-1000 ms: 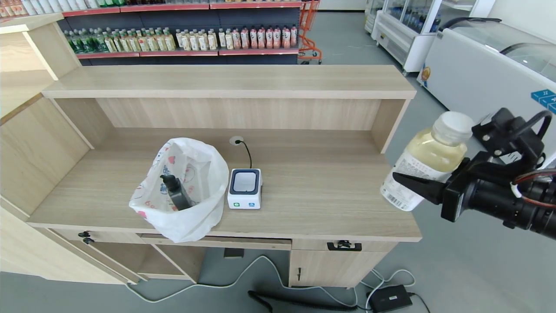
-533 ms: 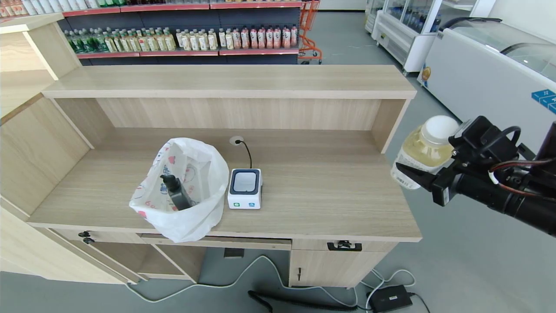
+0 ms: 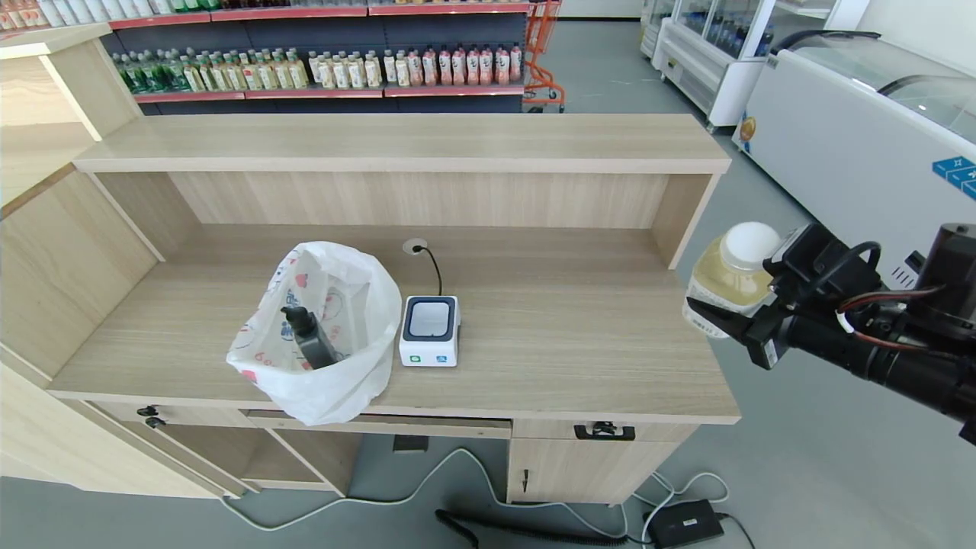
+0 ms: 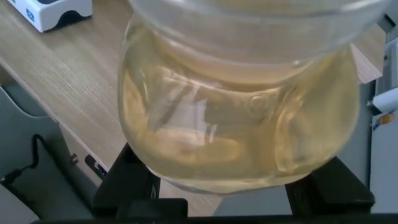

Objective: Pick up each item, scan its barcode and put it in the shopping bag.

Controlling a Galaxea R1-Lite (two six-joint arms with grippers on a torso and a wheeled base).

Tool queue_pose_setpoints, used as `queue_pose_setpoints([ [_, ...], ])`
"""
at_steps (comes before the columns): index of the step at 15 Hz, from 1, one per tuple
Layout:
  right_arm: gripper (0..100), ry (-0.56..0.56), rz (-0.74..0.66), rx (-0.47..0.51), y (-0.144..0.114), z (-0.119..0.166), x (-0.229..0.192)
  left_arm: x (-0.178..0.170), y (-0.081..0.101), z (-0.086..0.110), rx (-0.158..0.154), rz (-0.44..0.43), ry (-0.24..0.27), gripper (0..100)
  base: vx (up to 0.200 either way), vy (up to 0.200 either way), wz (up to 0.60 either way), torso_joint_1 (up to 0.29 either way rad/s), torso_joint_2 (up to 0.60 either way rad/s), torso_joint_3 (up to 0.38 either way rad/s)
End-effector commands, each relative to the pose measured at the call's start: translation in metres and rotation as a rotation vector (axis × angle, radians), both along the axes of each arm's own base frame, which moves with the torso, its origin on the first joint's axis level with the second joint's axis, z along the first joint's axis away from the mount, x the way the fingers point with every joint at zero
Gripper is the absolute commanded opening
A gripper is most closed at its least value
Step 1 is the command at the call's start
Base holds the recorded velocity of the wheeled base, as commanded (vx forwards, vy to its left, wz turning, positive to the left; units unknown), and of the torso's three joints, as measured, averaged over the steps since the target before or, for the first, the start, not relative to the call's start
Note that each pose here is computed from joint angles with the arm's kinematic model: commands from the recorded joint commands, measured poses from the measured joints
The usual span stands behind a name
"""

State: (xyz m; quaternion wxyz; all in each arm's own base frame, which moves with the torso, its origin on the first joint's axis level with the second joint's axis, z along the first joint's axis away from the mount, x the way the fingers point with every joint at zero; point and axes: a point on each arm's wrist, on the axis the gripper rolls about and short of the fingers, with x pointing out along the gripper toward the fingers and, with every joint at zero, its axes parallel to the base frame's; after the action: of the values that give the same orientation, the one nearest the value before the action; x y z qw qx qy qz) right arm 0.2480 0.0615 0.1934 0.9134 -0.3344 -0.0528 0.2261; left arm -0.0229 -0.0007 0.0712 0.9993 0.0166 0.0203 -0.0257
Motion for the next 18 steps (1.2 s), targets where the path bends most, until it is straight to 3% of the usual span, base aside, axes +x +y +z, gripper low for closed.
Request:
queue_pose_setpoints([
  [1, 0, 0.005, 0.011, -0.007, 0.003, -0.003, 0.001, 0.0, 0.0, 0.0, 0.0, 0.0, 0.0, 100, 0.0, 0.2, 0.0, 0.002, 0.0, 0.002],
  [8, 0, -0.019, 0.059, -0.017, 0.018, -0.008, 0.009, 0.0, 0.0, 0.0, 0.003, 0.0, 0.0, 100, 0.0, 0.2, 0.0, 0.002, 0.0, 0.003],
  [18, 0, -0.164, 0.124, 0.0, 0.052, -0.029, 0.091, 0.0, 0.0, 0.0, 0.003, -0.002, 0.0, 100, 0.0, 0.2, 0.0, 0.003, 0.0, 0.001],
])
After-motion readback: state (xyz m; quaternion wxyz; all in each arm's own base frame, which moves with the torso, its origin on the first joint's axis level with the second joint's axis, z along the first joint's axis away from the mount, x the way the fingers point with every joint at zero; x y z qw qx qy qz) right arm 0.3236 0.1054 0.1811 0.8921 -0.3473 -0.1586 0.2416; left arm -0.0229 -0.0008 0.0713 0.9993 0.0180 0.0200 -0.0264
